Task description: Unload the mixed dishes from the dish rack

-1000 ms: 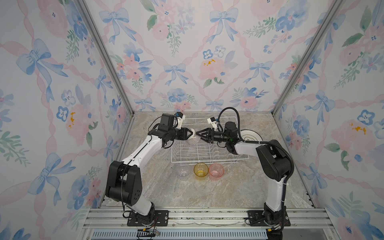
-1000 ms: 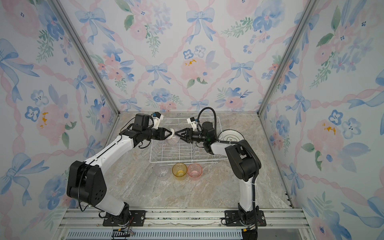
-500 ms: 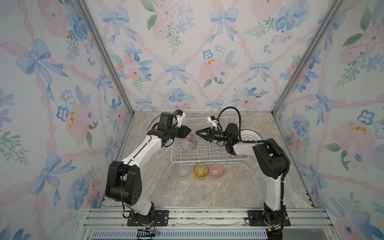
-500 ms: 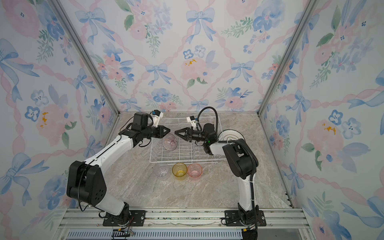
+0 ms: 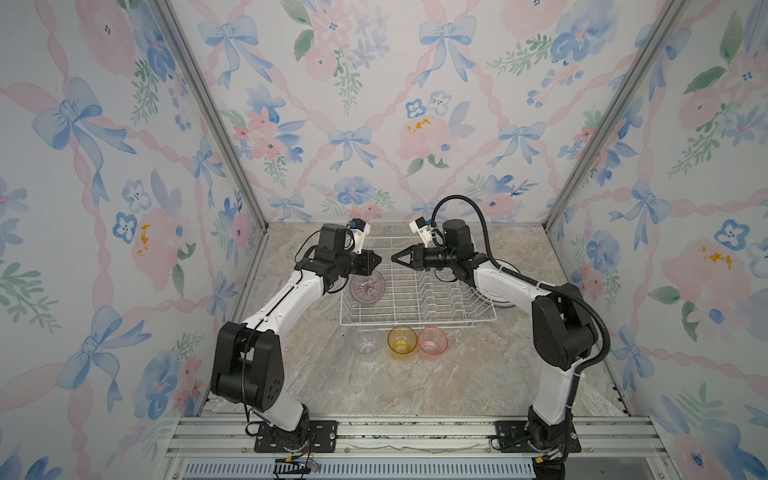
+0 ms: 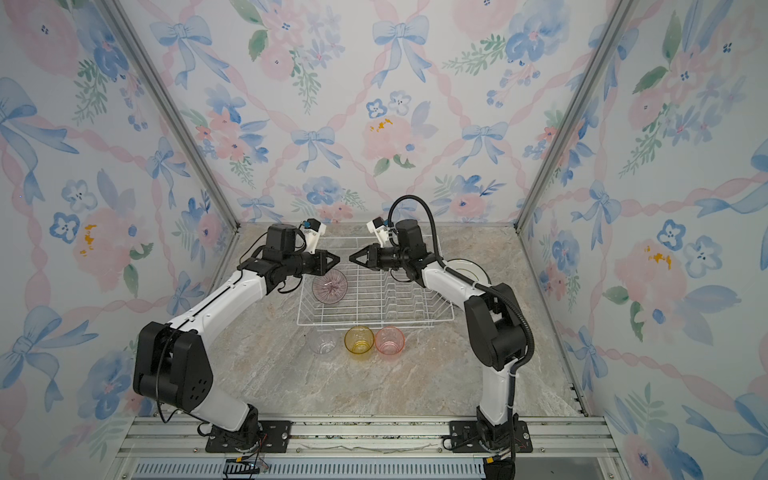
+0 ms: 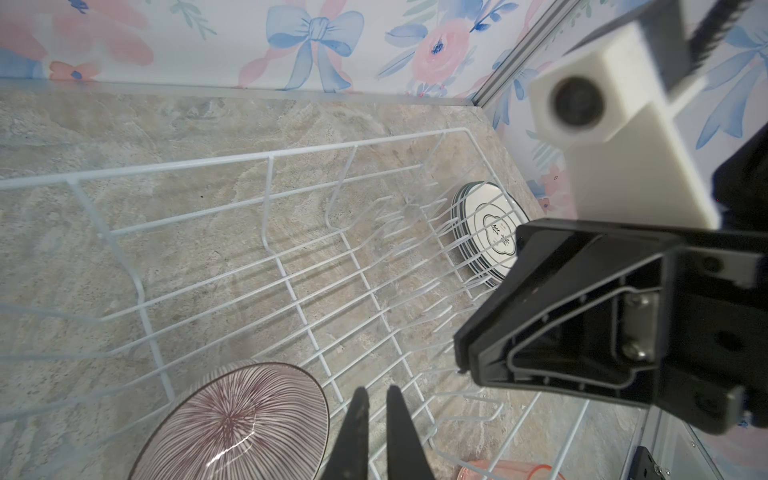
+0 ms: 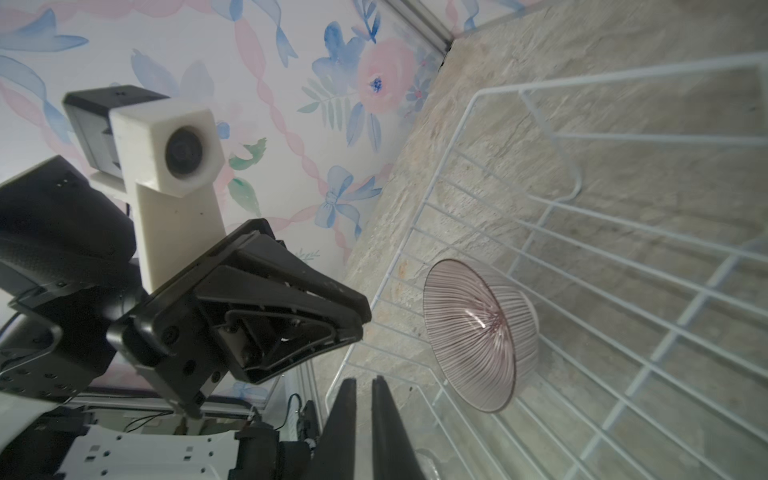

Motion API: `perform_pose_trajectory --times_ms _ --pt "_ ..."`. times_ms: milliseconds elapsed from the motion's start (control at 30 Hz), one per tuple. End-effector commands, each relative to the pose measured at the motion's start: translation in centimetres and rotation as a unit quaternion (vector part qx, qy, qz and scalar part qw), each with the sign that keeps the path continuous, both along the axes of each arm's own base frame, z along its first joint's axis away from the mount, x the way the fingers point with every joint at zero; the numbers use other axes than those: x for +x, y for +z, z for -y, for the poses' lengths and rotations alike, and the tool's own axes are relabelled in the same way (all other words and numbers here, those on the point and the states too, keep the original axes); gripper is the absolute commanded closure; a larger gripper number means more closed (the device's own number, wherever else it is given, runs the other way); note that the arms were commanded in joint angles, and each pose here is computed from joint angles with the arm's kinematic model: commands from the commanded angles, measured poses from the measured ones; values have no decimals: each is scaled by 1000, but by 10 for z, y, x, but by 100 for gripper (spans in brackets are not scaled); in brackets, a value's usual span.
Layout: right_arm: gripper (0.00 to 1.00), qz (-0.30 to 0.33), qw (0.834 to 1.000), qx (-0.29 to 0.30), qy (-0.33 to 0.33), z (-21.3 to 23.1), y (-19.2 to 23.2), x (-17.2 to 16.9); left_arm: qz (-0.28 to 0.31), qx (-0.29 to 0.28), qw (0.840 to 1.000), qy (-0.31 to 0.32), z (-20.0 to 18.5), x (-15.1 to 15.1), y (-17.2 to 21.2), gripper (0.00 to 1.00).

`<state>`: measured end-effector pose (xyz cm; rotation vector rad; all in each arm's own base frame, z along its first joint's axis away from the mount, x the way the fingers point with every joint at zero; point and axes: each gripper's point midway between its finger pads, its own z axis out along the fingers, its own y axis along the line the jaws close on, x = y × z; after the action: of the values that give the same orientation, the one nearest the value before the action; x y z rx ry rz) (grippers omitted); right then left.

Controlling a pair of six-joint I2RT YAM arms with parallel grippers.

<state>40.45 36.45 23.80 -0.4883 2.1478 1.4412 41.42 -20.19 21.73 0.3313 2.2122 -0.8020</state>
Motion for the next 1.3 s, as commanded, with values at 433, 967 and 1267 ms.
perform_pose_trajectory --times_ms 433,967,1267 --pt "58 84 944 -318 11 23 -71 -36 74 60 993 69 -26 -10 25 77" --pt "52 92 929 -358 20 -8 -91 -21 100 89 983 128 -54 -16 29 68" --pt "47 100 917 -386 15 -23 -108 -7 93 89 983 130 -60 -16 23 68"
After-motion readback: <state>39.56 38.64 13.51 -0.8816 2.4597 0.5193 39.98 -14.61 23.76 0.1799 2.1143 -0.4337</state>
